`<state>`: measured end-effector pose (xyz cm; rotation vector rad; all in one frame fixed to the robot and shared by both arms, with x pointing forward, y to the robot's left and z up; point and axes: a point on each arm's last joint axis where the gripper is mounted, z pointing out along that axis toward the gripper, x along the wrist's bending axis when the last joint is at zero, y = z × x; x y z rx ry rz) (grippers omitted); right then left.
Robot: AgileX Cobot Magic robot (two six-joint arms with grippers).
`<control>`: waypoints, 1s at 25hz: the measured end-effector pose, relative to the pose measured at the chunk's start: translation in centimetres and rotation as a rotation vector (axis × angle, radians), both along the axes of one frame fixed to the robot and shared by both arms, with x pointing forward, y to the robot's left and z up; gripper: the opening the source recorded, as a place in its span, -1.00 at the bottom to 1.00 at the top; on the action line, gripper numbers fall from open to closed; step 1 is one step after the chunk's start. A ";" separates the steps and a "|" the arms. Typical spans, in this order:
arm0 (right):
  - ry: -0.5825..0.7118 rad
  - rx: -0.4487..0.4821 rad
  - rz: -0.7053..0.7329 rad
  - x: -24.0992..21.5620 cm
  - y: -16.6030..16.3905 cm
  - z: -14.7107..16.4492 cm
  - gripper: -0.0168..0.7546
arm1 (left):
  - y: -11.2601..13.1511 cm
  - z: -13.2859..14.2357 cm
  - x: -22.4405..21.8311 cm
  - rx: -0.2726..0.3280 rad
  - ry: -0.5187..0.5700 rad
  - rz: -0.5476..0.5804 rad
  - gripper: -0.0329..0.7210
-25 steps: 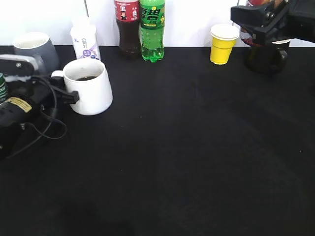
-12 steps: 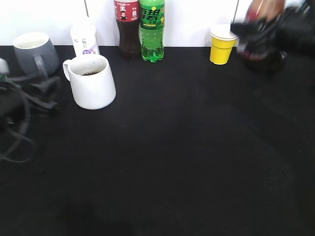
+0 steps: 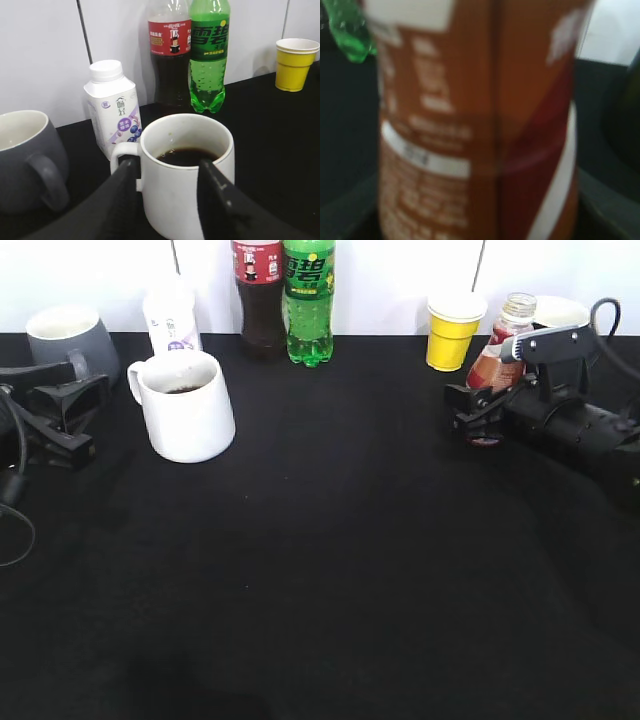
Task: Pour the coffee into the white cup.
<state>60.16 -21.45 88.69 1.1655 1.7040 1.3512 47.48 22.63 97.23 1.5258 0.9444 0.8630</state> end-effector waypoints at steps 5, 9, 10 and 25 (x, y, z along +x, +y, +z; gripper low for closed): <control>0.045 -0.022 -0.013 -0.1 -0.2 0.4 0.72 | 0.0 0.0 0.0 0.000 0.001 0.000 -0.08; 0.134 -0.068 -0.022 -1.1 -0.5 1.6 0.77 | 0.0 -0.2 0.0 0.012 0.025 0.004 -0.08; 0.127 -0.078 -0.006 -1.8 -0.5 2.1 0.77 | 0.0 -0.3 0.0 0.013 0.026 0.004 -0.08; 0.295 -0.245 -0.101 -8.9 -0.9 14.2 0.58 | 0.4 8.1 -3.3 0.046 0.579 0.192 -0.08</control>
